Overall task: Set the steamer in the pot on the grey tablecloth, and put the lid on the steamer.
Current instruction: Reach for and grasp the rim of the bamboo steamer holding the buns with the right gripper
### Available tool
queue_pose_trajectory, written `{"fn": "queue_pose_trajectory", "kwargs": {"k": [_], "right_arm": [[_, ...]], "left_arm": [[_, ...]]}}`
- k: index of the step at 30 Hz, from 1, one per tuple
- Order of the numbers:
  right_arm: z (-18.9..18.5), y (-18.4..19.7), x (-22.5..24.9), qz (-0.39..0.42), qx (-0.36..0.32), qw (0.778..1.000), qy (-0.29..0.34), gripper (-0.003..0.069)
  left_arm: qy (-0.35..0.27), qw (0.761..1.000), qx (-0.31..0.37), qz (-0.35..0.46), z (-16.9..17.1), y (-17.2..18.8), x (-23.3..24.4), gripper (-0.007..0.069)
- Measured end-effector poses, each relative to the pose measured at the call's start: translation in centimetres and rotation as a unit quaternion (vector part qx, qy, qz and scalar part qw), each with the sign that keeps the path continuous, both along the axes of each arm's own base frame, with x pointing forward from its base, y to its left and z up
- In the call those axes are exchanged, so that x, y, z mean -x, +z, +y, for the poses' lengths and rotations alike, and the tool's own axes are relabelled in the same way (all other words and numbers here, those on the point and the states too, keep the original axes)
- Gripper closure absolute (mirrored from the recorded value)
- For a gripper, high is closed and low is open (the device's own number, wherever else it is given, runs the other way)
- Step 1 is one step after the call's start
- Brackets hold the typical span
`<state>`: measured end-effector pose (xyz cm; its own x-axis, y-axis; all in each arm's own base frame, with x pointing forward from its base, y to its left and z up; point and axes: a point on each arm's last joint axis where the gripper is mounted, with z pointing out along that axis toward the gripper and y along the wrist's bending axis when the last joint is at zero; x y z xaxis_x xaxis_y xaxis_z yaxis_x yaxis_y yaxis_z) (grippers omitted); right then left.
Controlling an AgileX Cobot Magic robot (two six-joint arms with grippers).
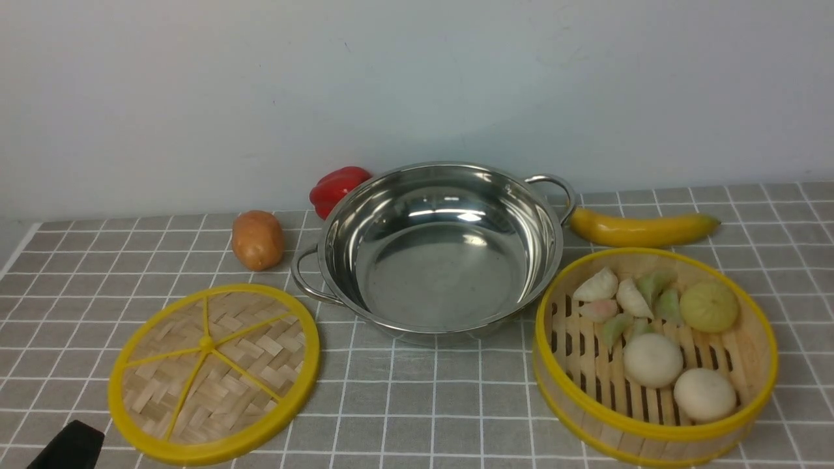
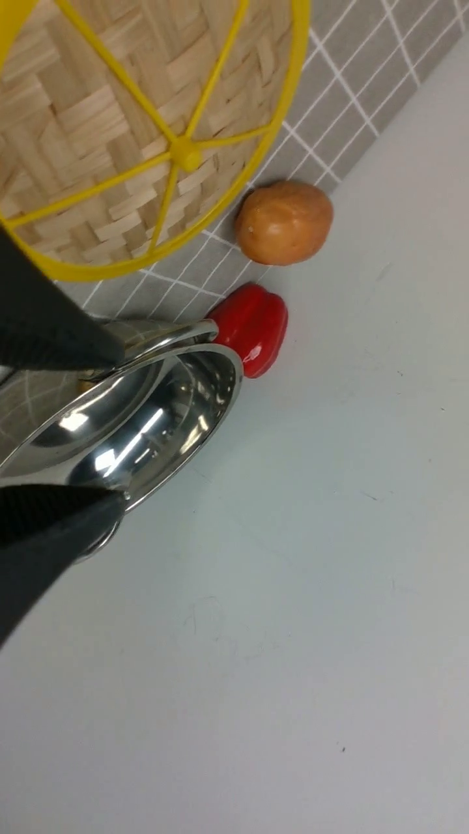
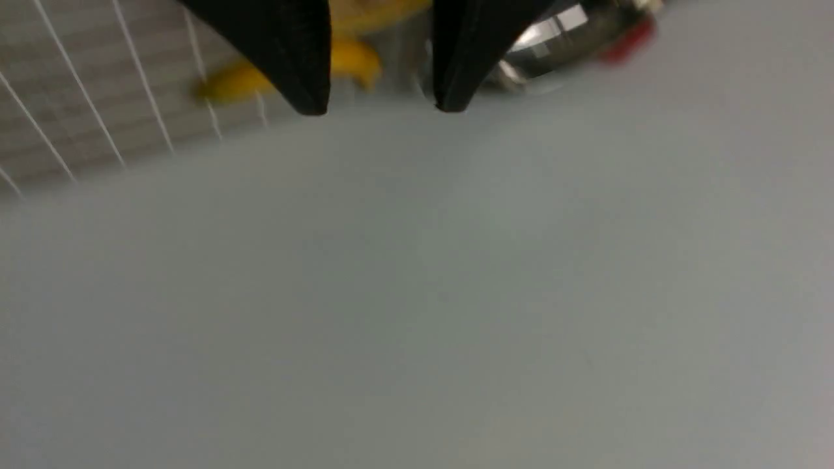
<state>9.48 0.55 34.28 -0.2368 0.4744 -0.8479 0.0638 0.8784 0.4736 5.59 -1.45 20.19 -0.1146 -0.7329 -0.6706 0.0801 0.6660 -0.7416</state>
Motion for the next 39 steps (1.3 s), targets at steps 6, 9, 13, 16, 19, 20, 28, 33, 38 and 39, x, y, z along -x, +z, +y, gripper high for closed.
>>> {"fn": "queue_pose_trajectory", "kwargs": {"k": [6, 9, 13, 16, 19, 20, 28, 33, 38, 39], "right_arm": [[0.4, -2.9, -8.1, 0.312, 0.073, 0.946, 0.044, 0.0415], [0.7, -4.5, -10.7, 0.36, 0.076, 0.928, 0.063, 0.0415], [1.4, -8.9, -15.1, 0.437, 0.057, 0.893, 0.091, 0.0415], [1.5, -11.0, -16.7, 0.452, 0.051, 0.885, 0.096, 0.0415], [1.6, -12.8, -17.8, 0.463, 0.049, 0.88, 0.094, 0.0415], [1.6, -13.2, -18.1, 0.467, 0.049, 0.878, 0.093, 0.0415], [1.4, -13.8, -19.0, 0.445, 0.052, 0.89, 0.082, 0.0415], [1.1, -13.8, -19.0, 0.444, 0.07, 0.89, 0.07, 0.0415], [0.8, -13.8, -19.1, 0.443, 0.078, 0.891, 0.057, 0.0415], [0.8, -13.8, -19.1, 0.44, 0.077, 0.893, 0.055, 0.0415]], "left_arm": [[0.004, 0.999, -0.042, -0.008, 0.1, 0.0, 0.0, 0.0382], [0.003, 0.999, -0.052, -0.009, 0.1, 0.0, 0.0, 0.0382], [0.003, 0.998, -0.062, -0.011, 0.1, 0.0, 0.0, 0.0382], [0.003, 0.998, -0.064, -0.011, 0.1, 0.0, 0.0, 0.0382], [0.003, 0.998, -0.064, -0.011, 0.1, 0.0, 0.0, 0.0382], [0.003, 0.998, -0.064, -0.011, 0.1, 0.0, 0.0, 0.0382], [0.003, 0.998, -0.067, -0.011, 0.1, 0.0, 0.0, 0.0382], [0.002, 0.998, -0.067, -0.011, 0.1, 0.0, 0.0, 0.0382], [-0.001, 0.997, -0.073, -0.009, 0.0, 0.0, 0.0, 0.0382], [-0.003, 0.997, -0.075, -0.008, 0.0, 0.0, 0.0, 0.0382]]}}
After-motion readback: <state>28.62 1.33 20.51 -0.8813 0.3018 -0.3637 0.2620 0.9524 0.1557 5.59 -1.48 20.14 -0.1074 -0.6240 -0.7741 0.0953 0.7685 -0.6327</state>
